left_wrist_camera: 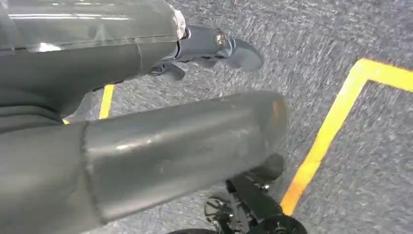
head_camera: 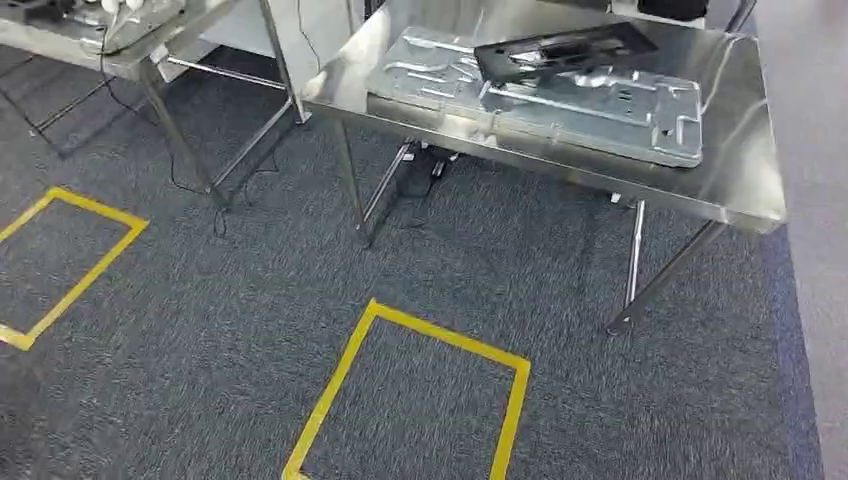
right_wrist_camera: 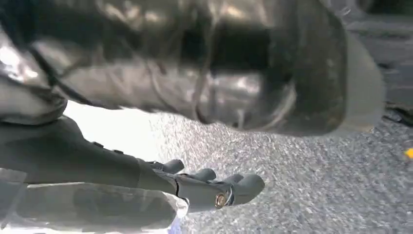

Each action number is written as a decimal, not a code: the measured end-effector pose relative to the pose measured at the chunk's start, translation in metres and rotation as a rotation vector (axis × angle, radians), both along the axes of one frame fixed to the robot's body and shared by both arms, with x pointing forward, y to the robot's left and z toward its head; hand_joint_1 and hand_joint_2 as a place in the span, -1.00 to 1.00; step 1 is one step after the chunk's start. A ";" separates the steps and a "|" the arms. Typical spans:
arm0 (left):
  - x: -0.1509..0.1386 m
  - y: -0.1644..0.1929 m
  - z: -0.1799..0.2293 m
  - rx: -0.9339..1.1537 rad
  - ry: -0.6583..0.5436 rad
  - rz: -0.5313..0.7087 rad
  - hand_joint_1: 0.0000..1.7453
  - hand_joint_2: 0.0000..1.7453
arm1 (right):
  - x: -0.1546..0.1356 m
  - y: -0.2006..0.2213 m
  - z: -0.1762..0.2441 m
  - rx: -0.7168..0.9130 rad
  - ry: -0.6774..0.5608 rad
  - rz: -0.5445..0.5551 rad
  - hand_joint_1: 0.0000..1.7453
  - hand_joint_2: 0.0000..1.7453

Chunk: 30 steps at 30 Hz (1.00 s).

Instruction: Take the parts from the cabinet and place them on the table.

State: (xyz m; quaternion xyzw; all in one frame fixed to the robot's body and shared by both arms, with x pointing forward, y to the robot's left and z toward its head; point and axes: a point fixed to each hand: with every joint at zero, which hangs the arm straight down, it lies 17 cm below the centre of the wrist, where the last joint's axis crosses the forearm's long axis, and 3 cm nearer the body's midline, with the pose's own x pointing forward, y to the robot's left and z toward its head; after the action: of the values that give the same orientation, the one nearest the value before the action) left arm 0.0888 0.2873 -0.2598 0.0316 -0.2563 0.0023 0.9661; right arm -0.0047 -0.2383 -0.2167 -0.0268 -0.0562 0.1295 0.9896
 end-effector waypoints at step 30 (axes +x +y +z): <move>-0.002 0.001 0.001 0.003 0.006 -0.041 -1.00 -1.00 | -0.005 0.003 0.002 0.043 0.013 0.018 -1.00 -1.00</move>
State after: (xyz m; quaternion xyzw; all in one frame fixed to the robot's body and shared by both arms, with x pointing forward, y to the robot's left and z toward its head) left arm 0.0869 0.2882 -0.2587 0.0278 -0.2539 -0.0182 0.9667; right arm -0.0099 -0.2356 -0.2149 -0.0040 -0.0528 0.1376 0.9891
